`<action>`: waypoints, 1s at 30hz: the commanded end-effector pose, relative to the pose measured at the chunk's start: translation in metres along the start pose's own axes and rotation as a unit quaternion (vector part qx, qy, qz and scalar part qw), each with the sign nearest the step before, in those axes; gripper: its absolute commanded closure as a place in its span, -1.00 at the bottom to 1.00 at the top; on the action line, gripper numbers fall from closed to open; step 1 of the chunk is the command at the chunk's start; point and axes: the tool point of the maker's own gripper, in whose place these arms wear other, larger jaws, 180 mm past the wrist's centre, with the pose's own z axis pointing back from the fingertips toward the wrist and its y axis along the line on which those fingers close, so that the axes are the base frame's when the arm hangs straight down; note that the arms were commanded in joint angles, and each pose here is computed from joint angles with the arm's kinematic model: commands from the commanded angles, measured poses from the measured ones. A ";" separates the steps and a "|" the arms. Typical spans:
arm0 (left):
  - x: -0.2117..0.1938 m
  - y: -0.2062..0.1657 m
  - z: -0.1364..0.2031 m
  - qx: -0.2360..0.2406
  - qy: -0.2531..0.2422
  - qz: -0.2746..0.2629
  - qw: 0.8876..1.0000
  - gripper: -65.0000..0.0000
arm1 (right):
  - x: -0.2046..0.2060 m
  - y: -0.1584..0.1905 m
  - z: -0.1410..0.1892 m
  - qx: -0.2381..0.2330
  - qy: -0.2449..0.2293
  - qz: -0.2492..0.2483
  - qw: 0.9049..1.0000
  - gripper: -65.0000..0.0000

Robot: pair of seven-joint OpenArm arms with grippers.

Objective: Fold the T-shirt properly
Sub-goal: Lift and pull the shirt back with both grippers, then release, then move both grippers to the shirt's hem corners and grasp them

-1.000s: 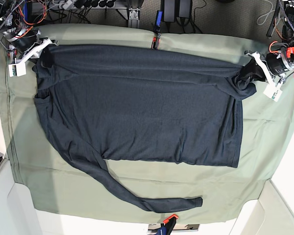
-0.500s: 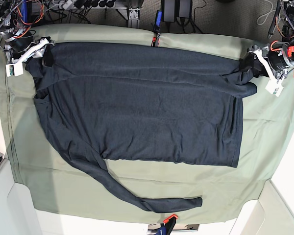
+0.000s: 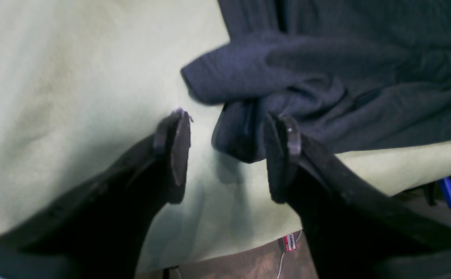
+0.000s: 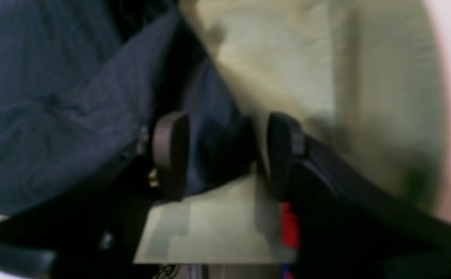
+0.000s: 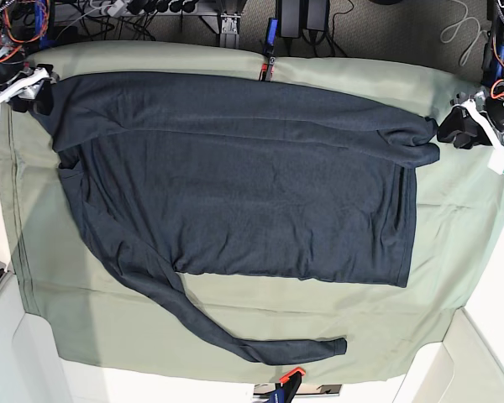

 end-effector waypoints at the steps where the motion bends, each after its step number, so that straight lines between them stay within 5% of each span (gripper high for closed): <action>1: 0.018 0.003 0.007 0.002 -0.023 -0.010 1.000 -0.02 | 0.019 -0.003 0.006 -0.002 -0.029 0.010 1.000 0.00; 20: 0.084 0.004 0.006 0.003 -0.098 -0.046 0.994 -0.02 | 0.139 0.019 -0.012 0.010 -0.155 0.039 0.987 0.00; 30: 0.096 -0.018 -0.028 -0.006 -0.060 -0.131 0.989 -0.02 | 0.199 0.047 -0.074 0.014 -0.170 0.047 0.984 0.00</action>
